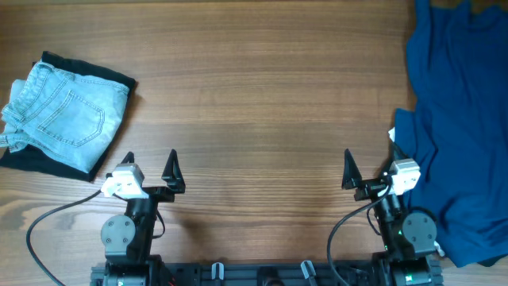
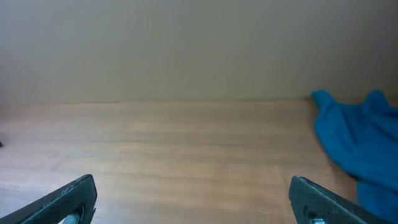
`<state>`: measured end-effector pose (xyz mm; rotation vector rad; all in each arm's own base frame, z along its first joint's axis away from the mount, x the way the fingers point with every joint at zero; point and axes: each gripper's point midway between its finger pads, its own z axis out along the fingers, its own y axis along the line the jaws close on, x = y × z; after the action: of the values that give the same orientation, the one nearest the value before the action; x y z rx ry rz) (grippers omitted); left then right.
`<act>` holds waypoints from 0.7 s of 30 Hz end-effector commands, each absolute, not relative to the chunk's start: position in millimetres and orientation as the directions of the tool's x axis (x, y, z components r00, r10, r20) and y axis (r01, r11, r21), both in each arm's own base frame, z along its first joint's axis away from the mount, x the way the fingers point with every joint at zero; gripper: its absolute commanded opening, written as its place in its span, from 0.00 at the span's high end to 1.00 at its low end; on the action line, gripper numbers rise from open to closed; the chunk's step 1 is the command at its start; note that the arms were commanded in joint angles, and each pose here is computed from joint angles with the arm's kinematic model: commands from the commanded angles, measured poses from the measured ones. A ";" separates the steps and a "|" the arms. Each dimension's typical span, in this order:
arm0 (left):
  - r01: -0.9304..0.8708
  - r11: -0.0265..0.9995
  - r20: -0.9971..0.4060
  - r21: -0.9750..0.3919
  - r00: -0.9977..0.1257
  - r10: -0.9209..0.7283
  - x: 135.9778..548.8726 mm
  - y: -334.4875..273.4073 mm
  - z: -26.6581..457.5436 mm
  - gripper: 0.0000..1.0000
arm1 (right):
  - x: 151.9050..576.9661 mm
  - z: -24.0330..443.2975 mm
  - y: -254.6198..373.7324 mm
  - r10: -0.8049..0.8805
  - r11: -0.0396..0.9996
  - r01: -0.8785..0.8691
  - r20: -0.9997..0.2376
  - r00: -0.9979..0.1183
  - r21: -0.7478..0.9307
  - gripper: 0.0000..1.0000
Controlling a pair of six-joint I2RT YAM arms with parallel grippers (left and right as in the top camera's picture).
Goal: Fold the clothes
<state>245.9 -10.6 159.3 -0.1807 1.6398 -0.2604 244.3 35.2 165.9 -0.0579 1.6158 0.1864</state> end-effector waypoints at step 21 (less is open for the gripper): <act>0.024 0.925 -0.776 -0.380 -0.552 -0.305 283.3 -39.5 184.2 0.00 | 322.3 118.2 -36.2 0.246 0.937 0.339 -0.533 -0.810 -0.084 0.13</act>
<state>281.7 -32.5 181.8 -0.2168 2.1062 -0.3855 321.0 -5.7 137.3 0.1734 2.5259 -0.1512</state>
